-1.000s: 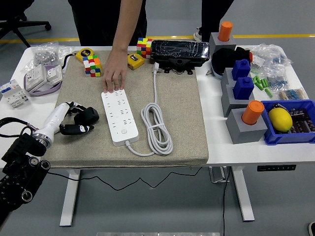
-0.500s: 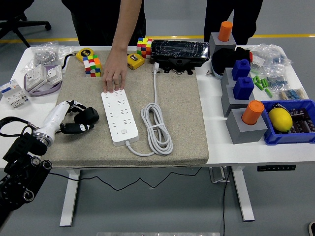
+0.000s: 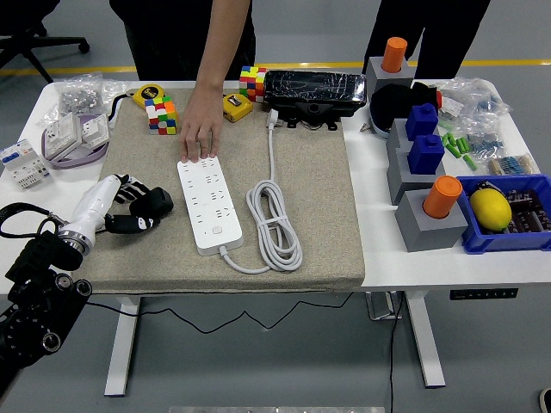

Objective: Pick up the plug,place it near the board,insert it into the board,press the button

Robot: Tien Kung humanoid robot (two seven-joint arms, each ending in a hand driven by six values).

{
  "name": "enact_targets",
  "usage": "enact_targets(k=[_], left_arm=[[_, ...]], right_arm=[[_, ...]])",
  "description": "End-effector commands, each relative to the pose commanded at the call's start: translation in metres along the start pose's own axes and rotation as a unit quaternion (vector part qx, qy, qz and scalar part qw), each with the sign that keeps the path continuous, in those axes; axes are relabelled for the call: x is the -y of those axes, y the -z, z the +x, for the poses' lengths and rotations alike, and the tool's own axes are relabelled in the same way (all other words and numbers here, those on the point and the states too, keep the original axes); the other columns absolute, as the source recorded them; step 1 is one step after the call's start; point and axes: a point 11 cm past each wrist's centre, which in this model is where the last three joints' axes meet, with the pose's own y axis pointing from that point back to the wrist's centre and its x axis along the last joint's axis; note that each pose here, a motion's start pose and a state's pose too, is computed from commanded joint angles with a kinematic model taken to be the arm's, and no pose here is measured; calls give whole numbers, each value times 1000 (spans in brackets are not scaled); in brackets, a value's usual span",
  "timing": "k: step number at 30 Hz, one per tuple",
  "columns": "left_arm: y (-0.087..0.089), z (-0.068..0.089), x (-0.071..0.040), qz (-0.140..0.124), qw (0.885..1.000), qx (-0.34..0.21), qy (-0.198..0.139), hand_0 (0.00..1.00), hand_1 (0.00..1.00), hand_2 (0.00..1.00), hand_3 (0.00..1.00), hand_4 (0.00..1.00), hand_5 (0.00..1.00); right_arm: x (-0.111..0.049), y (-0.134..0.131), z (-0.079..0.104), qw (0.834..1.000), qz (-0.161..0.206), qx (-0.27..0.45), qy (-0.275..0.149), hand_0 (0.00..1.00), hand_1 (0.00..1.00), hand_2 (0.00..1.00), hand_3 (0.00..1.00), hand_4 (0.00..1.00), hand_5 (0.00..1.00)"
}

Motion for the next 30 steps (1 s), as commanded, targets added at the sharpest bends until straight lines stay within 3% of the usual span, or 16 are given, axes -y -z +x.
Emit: enact_targets(k=[10,11,30], left_arm=[[-1,-1,-1,-2,1000,2,-2,448,518,537,547,910,68],[-1,-1,-1,-2,1000,2,-2,425,508,516,539,847,42],[-7,-1,0,-8,1000,2,-6,405,488,466,521,791,18]], right_arm=[[0,-2,-2,1000,-3,1,2,832,803,792,812,998,998],[0,-3,-3,1000,-3,0,3,832,802,791,812,998,998],[-1,-2,-17,1000,1,-1,16,832,802,790,811,998,998]])
